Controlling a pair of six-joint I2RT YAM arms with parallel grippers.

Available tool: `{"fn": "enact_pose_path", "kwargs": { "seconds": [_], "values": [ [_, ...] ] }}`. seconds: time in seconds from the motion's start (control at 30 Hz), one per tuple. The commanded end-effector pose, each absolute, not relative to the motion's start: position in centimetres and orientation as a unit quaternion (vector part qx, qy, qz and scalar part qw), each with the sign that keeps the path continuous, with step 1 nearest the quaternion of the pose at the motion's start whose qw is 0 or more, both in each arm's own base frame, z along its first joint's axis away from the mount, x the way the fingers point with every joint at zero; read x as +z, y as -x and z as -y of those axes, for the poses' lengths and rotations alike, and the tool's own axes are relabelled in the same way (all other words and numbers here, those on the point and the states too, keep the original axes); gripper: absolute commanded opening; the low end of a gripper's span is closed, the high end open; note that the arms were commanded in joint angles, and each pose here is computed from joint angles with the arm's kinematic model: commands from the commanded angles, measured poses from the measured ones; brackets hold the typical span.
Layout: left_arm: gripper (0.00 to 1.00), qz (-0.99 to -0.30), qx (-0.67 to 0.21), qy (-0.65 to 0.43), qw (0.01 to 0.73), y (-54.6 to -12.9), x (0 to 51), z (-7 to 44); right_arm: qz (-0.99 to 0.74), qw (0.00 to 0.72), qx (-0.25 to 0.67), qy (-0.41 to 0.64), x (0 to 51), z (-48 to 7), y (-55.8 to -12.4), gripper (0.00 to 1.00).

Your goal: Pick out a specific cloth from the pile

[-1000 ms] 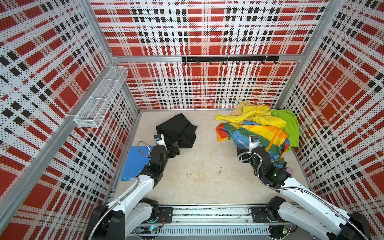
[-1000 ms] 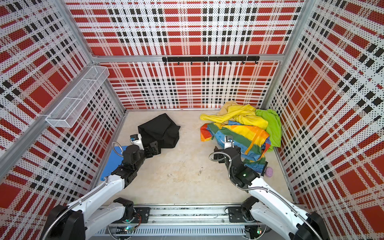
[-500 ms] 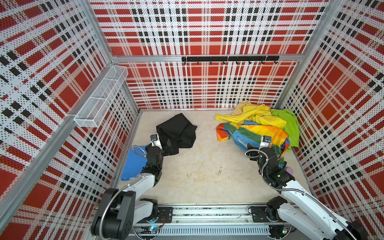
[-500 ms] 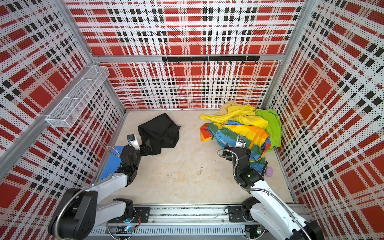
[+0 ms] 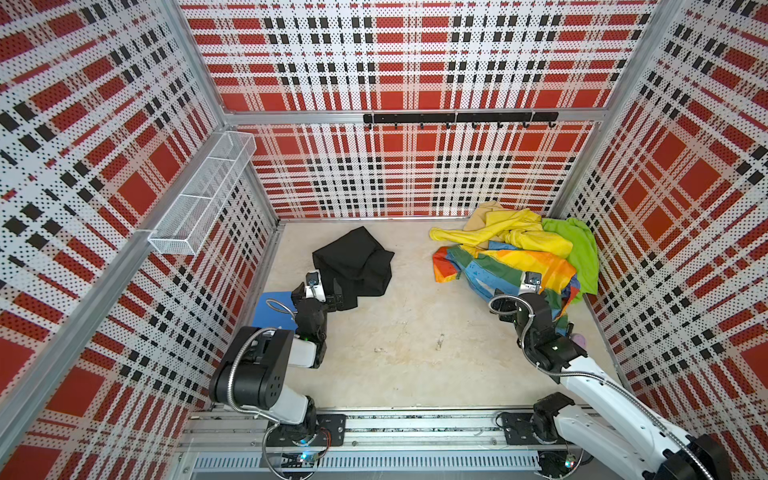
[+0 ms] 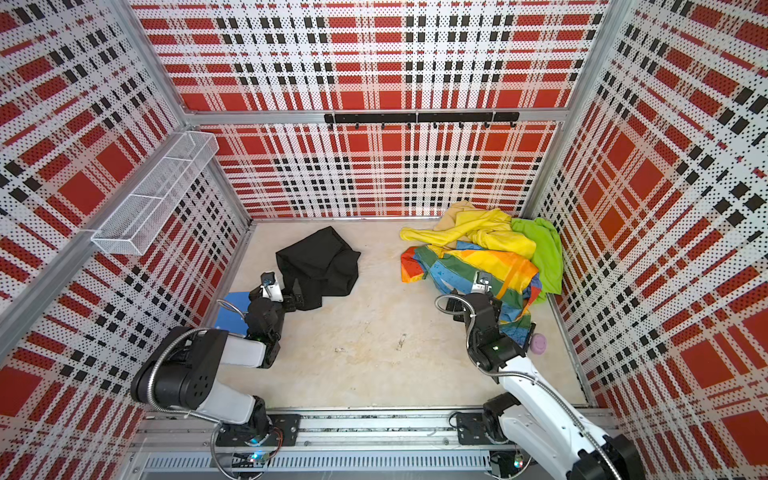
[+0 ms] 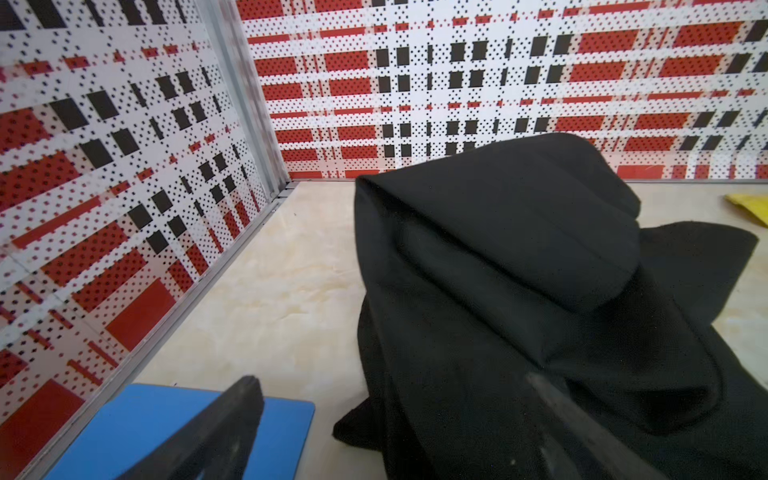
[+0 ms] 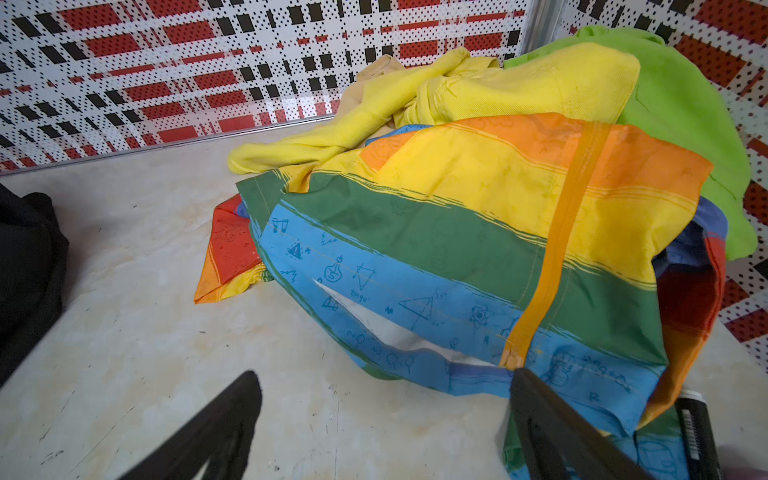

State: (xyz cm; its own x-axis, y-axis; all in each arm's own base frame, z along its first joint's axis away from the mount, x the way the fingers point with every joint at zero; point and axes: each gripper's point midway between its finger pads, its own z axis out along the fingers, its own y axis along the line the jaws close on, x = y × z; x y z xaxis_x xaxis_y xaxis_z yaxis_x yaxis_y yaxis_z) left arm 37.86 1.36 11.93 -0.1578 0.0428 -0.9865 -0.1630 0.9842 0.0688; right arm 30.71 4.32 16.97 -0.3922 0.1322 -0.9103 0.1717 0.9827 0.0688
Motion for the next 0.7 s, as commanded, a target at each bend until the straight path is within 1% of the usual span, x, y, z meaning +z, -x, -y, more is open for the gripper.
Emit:
{"fn": "enact_pose_path", "kwargs": {
  "seconds": [0.0, 0.03, 0.17, 0.4, 0.57, 0.67],
  "values": [
    [0.99, -0.743, 0.059, 0.046, 0.665, -38.8, 13.3, -1.6, -0.824, 0.561, -0.022, -0.084, 17.2, -4.4, -31.7, 1.0],
    [0.99, -0.752, 0.051, 0.044, 0.656, -39.3, 13.0, -1.6, -0.822, 0.563, -0.023, -0.083, 17.2, -4.3, -32.0, 1.0],
    [0.99, -0.745, 0.037, 0.043, 0.665, -39.3, 13.3, -1.7, -0.813, 0.578, -0.019, -0.074, 17.1, -3.8, -33.2, 1.0],
    [0.99, -0.744, 0.039, 0.043, 0.666, -39.3, 13.4, -1.7, -0.785, 0.609, -0.07, -0.086, 18.5, -0.7, -34.8, 1.0],
    [0.99, -0.745, 0.04, 0.042, 0.665, -39.3, 13.3, -1.6, -0.771, 0.624, -0.084, -0.1, 18.0, 1.0, -35.2, 1.0],
    [0.99, -0.744, 0.04, 0.042, 0.666, -39.3, 13.3, -1.6, -0.749, 0.65, -0.087, -0.099, 18.0, 1.7, -35.0, 1.0]
  ]
}}
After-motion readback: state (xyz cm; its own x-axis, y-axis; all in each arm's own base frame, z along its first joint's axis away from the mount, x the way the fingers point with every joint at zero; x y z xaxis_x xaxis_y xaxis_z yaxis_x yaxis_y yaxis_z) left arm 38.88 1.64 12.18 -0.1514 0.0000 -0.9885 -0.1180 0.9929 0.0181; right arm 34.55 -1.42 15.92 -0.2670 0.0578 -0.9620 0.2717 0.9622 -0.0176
